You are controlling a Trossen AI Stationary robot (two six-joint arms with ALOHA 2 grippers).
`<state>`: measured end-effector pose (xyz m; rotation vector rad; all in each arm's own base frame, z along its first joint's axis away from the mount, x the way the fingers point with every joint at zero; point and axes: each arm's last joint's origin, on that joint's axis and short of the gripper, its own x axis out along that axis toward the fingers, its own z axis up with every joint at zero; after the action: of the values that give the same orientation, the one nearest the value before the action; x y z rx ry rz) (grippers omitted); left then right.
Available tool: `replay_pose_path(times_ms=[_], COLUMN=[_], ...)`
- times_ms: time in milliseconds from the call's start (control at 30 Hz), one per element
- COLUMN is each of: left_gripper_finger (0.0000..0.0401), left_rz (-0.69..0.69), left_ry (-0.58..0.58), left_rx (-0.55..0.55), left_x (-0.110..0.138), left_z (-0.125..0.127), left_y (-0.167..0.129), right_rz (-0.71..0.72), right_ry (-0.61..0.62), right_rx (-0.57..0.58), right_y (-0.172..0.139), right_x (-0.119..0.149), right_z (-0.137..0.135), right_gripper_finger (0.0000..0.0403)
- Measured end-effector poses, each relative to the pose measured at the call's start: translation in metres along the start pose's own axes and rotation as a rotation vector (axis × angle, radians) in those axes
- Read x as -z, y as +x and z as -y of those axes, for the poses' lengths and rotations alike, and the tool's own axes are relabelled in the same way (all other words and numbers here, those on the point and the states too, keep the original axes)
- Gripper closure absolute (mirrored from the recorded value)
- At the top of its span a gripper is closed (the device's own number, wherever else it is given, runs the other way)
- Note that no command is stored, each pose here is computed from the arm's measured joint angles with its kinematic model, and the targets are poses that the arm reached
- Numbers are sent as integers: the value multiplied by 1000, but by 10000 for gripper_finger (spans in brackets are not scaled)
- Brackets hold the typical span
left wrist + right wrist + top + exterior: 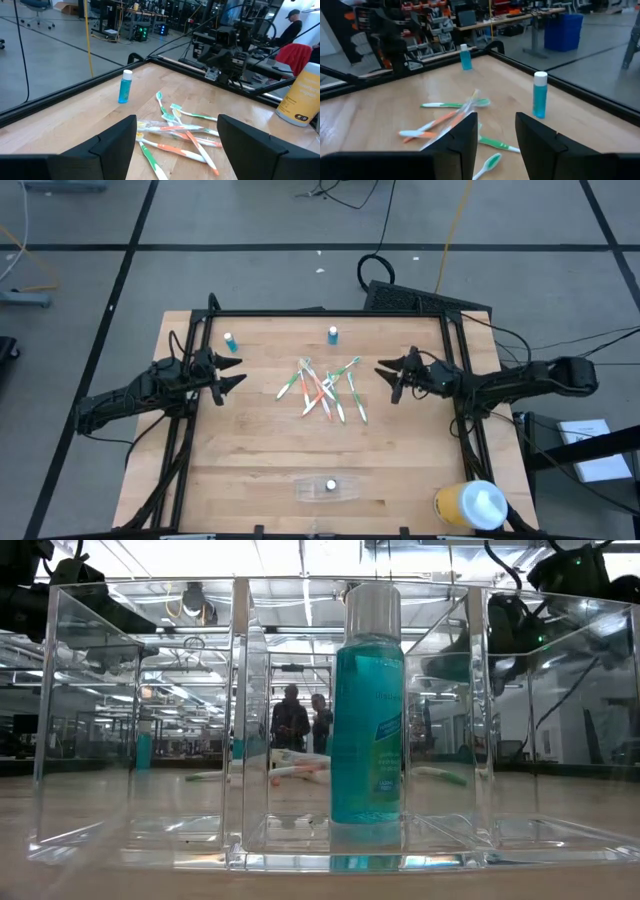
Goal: Pick & Place toothbrushing station
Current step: Put the blue mouthwash bottle into the transparent organizer
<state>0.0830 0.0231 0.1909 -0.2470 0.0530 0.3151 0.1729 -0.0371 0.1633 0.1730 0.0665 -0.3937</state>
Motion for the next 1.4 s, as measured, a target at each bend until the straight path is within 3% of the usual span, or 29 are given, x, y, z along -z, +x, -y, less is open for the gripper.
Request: replay_pose_path(times_ms=[367, 633, 933, 1167, 1300, 1400], left_gripper_finger=[118, 118, 118, 118, 118, 119], left_rz=[0, 3, 60, 105, 109, 102], left_ry=[0, -8, -189, -157, -246, -371], left_rx=[0, 1, 33, -151, -189, -314], left_x=[0, 0, -6, -6, -6, -4], left_z=[0, 0, 2, -4, -5, -9], left_y=[0, 0, 0, -1, 1, 5], right_rz=[81, 105, 104, 49, 68, 69], right_ry=[-125, -141, -118, -97, -107, -120], right_rx=[-13, -12, -12, -8, -9, -8], right_y=[-1, -1, -1, -1, -1, -1], right_x=[-6, -8, -8, -3, -5, -5], right_z=[7, 7, 7, 8, 7, 7], right_gripper_finger=[280, 280, 280, 280, 280, 280])
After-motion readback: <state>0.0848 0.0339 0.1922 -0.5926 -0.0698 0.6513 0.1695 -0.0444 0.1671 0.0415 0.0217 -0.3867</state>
